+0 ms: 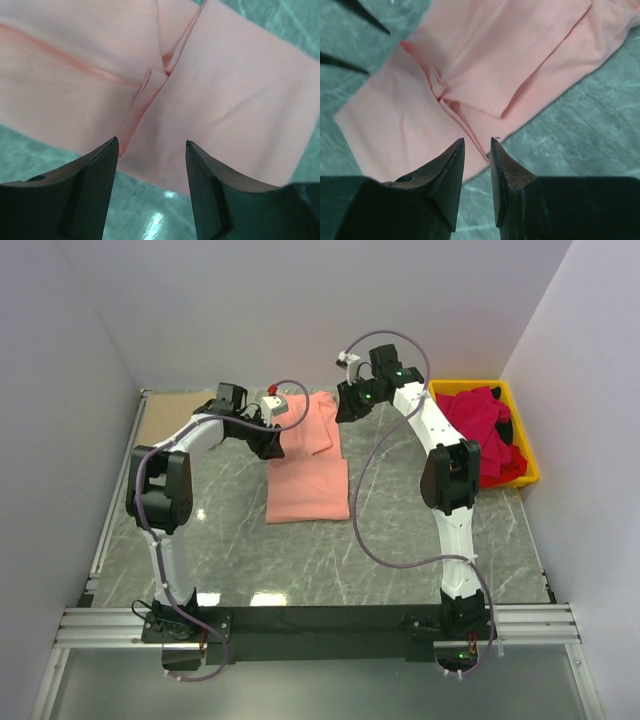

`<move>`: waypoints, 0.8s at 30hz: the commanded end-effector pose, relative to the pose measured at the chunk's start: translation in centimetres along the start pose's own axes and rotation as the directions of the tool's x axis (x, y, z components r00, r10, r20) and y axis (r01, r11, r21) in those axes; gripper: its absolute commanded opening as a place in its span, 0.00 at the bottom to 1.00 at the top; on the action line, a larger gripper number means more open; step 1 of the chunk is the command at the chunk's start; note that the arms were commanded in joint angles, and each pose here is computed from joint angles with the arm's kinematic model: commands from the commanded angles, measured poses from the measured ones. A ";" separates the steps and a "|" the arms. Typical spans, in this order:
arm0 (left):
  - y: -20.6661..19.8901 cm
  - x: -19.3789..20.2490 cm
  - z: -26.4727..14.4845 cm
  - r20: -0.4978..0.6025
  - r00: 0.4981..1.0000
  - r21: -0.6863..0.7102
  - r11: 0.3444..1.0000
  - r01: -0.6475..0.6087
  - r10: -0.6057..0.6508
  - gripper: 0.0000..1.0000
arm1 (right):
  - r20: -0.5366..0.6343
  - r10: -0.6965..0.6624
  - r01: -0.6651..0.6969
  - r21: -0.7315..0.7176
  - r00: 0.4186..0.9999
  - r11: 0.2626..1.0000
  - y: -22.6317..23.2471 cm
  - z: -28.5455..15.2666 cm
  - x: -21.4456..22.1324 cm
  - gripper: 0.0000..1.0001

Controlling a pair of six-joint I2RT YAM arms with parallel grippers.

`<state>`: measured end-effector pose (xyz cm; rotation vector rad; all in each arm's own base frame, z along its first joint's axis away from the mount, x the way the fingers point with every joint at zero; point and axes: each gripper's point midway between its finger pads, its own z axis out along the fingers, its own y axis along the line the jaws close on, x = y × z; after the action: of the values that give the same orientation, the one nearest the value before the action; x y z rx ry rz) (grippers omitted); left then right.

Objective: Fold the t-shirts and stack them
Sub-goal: Fold the tshirt

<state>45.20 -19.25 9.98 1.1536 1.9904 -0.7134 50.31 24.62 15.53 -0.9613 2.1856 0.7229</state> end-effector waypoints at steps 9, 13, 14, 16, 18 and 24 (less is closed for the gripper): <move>-0.2 -3.7 3.5 0.131 0.960 0.139 0.963 0.229 -0.247 0.65 | 0.103 0.395 -0.367 -0.211 0.913 0.906 0.5 3.9 -1.4 0.35; 0.1 -3.2 5.3 0.089 0.961 0.134 0.959 0.250 -0.263 0.65 | 0.135 0.441 -0.400 -0.253 0.887 0.881 0.0 5.4 -2.1 0.38; 0.2 -2.6 5.7 0.076 0.958 0.135 0.955 0.264 -0.276 0.65 | 0.130 0.452 -0.410 -0.259 0.883 0.875 0.1 5.8 -2.0 0.38; 0.2 -2.0 5.9 0.057 0.956 0.132 0.951 0.280 -0.289 0.65 | 0.109 0.467 -0.429 -0.259 0.877 0.866 0.1 6.9 -1.2 0.38; 0.4 -1.3 6.3 0.036 0.953 0.120 0.948 0.294 -0.300 0.66 | 0.087 0.476 -0.442 -0.255 0.875 0.860 0.1 7.8 -0.3 0.39; -0.6 0.0 6.8 -0.034 0.952 0.129 0.943 0.307 -0.306 0.63 | 0.022 0.523 -0.507 -0.211 0.852 0.836 -0.9 10.0 3.2 0.42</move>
<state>46.47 -24.10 4.82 0.8996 2.2013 -1.0247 52.64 29.23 7.49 -0.4207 2.3406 1.2202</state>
